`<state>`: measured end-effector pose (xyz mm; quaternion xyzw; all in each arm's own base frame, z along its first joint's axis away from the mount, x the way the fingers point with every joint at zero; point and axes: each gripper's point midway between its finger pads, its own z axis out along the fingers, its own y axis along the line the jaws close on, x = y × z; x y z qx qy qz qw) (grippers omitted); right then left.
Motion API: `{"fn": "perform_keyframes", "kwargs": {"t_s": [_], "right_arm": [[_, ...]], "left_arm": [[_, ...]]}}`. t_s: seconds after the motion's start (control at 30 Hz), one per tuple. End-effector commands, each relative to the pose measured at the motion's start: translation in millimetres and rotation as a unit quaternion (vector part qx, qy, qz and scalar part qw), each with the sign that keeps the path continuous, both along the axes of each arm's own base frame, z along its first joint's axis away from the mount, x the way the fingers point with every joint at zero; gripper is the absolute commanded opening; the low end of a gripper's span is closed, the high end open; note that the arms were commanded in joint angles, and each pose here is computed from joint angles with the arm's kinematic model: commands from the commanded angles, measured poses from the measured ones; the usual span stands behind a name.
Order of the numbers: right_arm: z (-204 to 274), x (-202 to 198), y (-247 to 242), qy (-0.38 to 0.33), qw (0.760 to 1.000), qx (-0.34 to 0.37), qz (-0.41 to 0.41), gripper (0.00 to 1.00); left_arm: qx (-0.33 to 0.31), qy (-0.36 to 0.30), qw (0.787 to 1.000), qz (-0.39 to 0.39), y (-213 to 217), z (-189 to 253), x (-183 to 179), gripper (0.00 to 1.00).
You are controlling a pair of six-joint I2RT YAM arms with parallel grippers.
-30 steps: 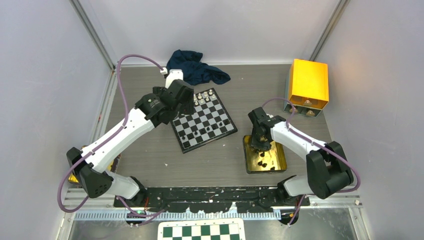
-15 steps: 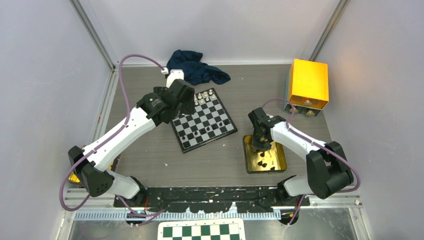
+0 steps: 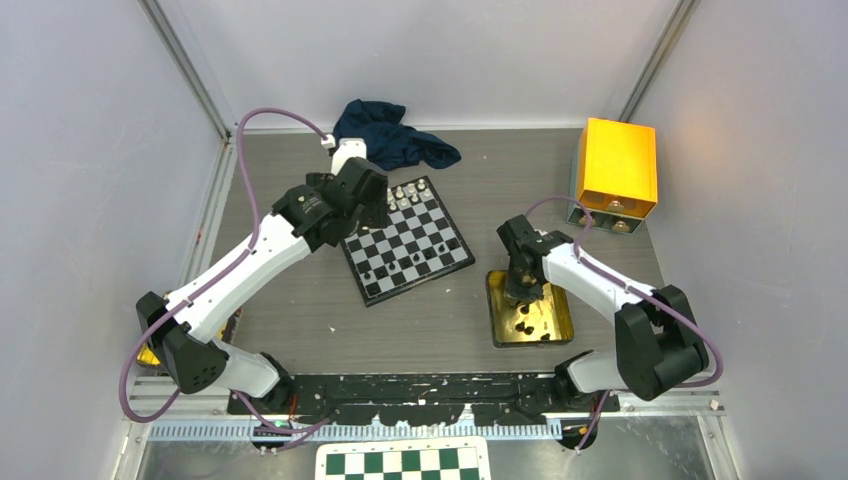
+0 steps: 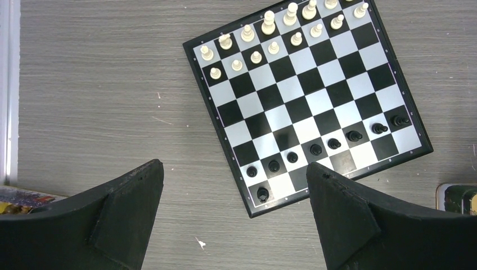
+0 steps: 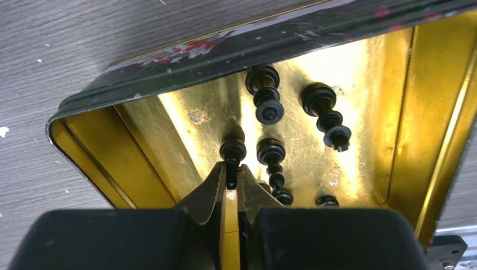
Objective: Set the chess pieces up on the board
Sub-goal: Pick up the chess piece from the storage box, then place the chess piece on the chessboard.
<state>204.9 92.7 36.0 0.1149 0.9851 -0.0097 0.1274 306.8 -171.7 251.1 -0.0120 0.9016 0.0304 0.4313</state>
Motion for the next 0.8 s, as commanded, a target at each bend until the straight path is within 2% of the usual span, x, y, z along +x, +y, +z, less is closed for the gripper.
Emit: {"fn": "perform_keyframes", "kwargs": {"t_s": [0.0, 0.4, 0.53, 0.77], "right_arm": [[33, 13, -2, -0.043, 0.999, -0.001, 0.002, 0.01], [104, 35, 32, -0.081, 0.994, 0.035, 0.071, 0.00], [115, 47, 66, -0.087, 0.989, 0.041, 0.116, 0.01], [108, 59, 144, -0.077, 0.976, 0.044, 0.201, 0.00]], "left_arm": [[-0.016, -0.037, 0.999, 0.005, 2, 24, 7, 0.98], [-0.012, -0.059, 0.997, 0.041, 36, 38, 0, 0.99], [-0.013, -0.070, 0.996, 0.061, 58, 47, -11, 0.99], [-0.020, -0.082, 0.992, 0.090, 92, 55, -40, 0.99]]}}
